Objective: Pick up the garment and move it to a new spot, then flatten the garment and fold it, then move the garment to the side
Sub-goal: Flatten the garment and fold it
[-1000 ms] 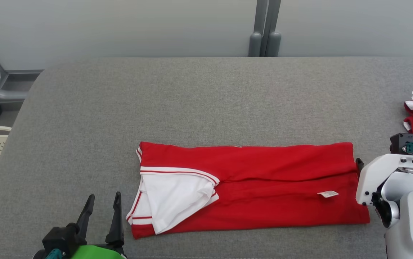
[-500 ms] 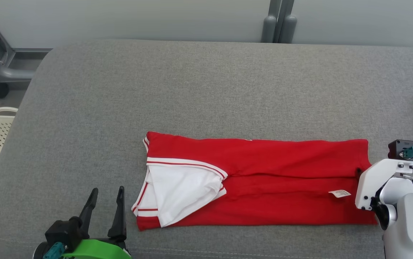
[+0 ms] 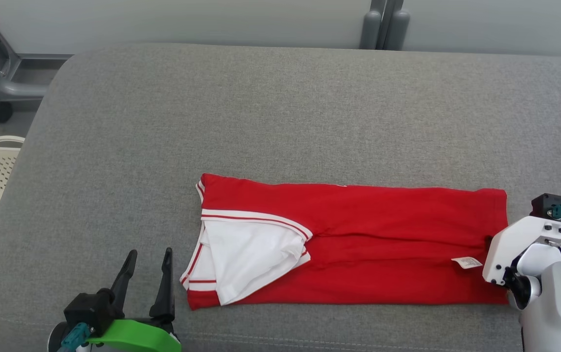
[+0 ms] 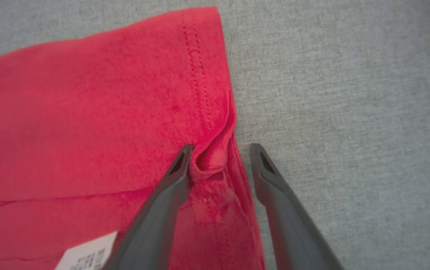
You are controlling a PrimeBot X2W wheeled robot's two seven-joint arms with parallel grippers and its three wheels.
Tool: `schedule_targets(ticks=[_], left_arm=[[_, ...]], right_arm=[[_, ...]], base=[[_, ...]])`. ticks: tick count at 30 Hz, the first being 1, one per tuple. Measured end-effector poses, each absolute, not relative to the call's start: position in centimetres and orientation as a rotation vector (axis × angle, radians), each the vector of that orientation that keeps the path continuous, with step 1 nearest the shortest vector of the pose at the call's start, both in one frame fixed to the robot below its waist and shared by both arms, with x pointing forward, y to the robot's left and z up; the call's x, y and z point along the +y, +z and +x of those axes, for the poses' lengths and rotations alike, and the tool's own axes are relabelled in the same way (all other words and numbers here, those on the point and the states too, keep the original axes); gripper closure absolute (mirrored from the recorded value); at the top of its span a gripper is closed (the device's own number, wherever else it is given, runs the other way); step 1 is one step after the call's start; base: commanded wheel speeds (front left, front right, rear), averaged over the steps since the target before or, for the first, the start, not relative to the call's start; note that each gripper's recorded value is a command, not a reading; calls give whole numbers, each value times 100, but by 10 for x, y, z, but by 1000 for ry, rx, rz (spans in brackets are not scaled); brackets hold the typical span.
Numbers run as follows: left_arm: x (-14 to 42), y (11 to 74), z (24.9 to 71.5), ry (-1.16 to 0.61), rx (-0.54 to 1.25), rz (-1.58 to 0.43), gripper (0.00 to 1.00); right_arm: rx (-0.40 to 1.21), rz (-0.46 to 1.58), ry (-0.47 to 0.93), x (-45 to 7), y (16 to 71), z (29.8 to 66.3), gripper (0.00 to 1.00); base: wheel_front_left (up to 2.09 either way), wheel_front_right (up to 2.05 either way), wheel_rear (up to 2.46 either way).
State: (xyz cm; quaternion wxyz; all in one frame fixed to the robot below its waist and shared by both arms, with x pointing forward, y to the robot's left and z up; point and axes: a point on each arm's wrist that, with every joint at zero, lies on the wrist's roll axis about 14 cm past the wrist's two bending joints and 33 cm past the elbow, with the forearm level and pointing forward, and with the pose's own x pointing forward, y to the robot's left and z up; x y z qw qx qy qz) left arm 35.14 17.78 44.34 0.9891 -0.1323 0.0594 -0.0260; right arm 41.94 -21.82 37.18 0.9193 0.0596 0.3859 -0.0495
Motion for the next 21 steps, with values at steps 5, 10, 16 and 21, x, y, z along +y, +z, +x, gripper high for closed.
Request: schedule_targets(ticks=[5, 10, 16, 21], left_arm=[[179, 443, 352, -50, 121, -265, 0], [179, 444, 352, -49, 116, -266, 0], [178, 449, 352, -55, 103, -266, 0], [174, 451, 351, -65, 96, -268, 0]], right_arm=[[801, 142, -104, -216, 370, 422, 100], [782, 159, -132, -222, 374, 423, 100], [735, 180, -211, -248, 386, 421, 100], [681, 171, -290, -277, 404, 415, 100]], base=[[0, 0, 0], [0, 0, 0], [0, 0, 0], [0, 0, 0]])
